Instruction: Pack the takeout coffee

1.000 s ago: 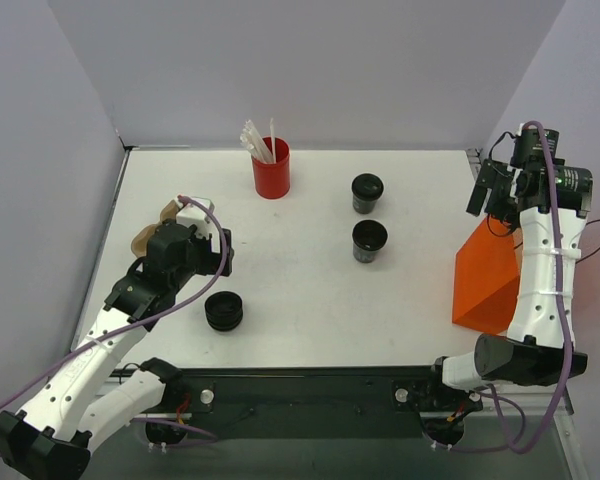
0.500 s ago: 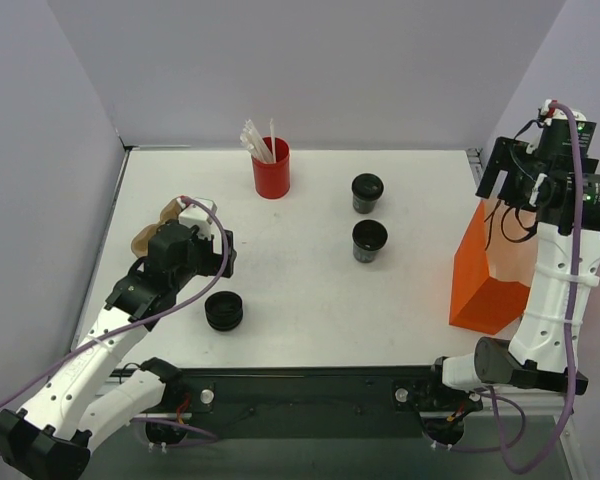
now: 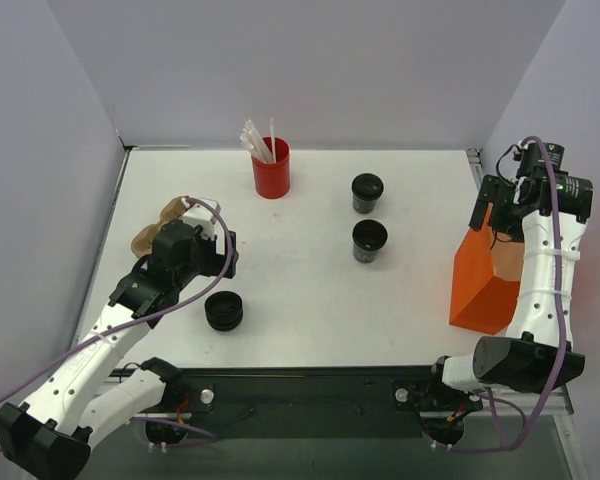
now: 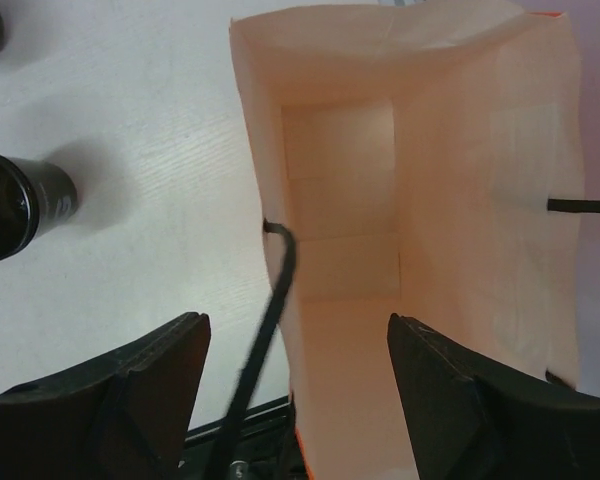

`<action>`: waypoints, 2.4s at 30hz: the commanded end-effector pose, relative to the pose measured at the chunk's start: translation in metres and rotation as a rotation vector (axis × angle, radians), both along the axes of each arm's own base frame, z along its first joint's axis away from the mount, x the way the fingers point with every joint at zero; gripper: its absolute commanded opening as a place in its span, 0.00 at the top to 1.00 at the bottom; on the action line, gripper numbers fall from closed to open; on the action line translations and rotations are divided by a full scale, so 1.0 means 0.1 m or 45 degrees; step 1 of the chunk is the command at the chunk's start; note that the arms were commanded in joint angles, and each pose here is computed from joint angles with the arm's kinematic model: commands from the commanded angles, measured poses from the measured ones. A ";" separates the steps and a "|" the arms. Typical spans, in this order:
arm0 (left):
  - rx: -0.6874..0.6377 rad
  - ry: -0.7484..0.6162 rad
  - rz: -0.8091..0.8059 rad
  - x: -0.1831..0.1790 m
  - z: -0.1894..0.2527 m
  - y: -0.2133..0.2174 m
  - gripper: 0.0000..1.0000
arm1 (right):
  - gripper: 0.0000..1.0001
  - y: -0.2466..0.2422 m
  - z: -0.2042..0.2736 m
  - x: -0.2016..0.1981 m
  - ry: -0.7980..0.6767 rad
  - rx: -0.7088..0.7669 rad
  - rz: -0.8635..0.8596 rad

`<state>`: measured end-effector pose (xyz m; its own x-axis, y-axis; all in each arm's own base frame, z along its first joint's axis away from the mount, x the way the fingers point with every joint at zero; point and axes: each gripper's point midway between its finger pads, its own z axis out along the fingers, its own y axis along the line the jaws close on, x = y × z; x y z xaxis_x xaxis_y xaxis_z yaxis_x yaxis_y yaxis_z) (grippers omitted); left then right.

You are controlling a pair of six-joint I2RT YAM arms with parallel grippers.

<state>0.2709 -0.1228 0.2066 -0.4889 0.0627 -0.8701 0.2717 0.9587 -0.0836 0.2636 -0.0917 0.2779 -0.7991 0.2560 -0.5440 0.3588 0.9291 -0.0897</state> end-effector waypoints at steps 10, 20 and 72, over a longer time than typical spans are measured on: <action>-0.026 -0.053 -0.033 0.04 0.10 -0.07 0.03 | 1.00 0.02 -0.12 -0.13 0.033 -0.020 0.106; 0.001 -0.066 0.025 0.05 0.12 0.01 0.03 | 1.00 0.28 0.84 -0.45 -0.244 -0.196 0.298; -0.051 -0.199 0.512 -0.57 0.58 0.95 0.03 | 1.00 3.95 -0.34 -0.14 -0.121 -0.525 2.401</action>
